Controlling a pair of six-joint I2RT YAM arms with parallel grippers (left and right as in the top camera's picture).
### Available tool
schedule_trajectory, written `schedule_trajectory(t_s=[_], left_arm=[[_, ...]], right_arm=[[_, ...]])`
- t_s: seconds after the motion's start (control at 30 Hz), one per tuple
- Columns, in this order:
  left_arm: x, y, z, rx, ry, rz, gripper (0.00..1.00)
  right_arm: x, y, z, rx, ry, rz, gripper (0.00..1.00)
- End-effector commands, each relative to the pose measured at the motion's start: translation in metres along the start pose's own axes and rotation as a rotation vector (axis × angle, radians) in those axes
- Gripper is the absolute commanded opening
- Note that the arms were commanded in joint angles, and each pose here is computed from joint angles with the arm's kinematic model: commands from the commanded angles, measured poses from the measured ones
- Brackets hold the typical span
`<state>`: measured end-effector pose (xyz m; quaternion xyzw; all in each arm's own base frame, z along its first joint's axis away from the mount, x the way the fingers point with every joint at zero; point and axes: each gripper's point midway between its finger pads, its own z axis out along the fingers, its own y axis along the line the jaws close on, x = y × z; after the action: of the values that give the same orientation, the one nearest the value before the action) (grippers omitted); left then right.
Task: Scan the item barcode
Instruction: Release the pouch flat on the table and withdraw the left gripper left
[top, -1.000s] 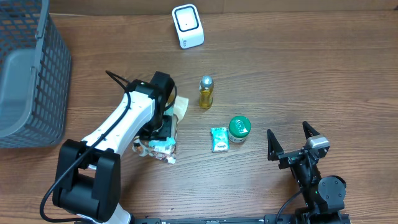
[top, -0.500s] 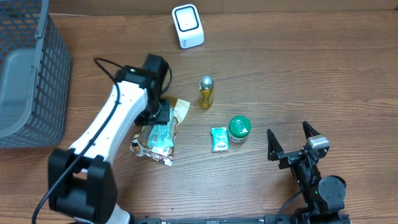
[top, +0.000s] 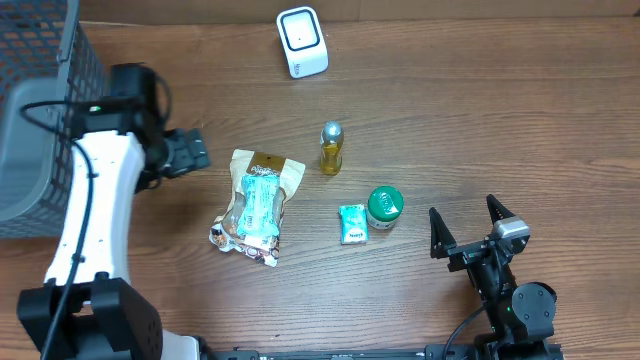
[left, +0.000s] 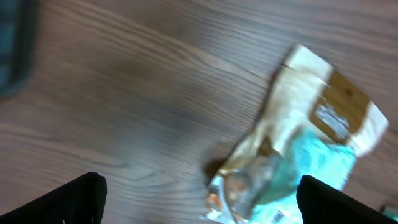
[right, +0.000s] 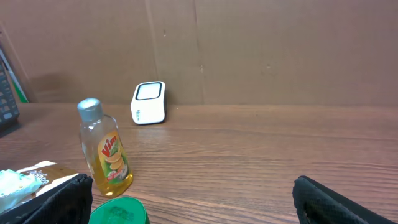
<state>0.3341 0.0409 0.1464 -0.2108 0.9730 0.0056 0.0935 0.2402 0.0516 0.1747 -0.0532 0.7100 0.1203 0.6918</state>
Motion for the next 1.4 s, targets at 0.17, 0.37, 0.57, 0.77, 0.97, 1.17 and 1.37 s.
schedule_trajectory(t_s=[0.17, 0.37, 0.57, 0.77, 0.97, 1.17, 1.37], left_arm=[[-0.0048, 0.0181, -0.0008, -0.012, -0.001, -0.053, 1.0], [-0.0047, 0.0176, -0.0009, -0.012, -0.001, -0.052, 1.0], [-0.0045, 0.017, -0.0009, -0.012, -0.001, -0.05, 1.0], [-0.0045, 0.017, -0.0009, -0.012, -0.001, -0.05, 1.0], [-0.0045, 0.0168, -0.0009, -0.012, -0.001, -0.049, 1.0], [-0.0045, 0.0168, -0.0009, -0.012, -0.001, -0.049, 1.0], [-0.0045, 0.0168, -0.0009, -0.012, -0.001, -0.049, 1.0]], right_arm=[[0.0033, -0.0016, 0.0005, 0.007, 0.002, 0.0, 1.0], [0.0033, -0.0016, 0.0005, 0.007, 0.002, 0.0, 1.0], [0.0033, -0.0016, 0.0005, 0.007, 0.002, 0.0, 1.0], [0.0033, -0.0016, 0.0005, 0.007, 0.002, 0.0, 1.0], [0.0033, -0.0016, 0.0005, 0.007, 0.002, 0.0, 1.0], [0.0029, -0.005, 0.0004, 0.027, 0.001, -0.004, 1.0], [0.0029, -0.005, 0.0004, 0.027, 0.001, -0.004, 1.0]])
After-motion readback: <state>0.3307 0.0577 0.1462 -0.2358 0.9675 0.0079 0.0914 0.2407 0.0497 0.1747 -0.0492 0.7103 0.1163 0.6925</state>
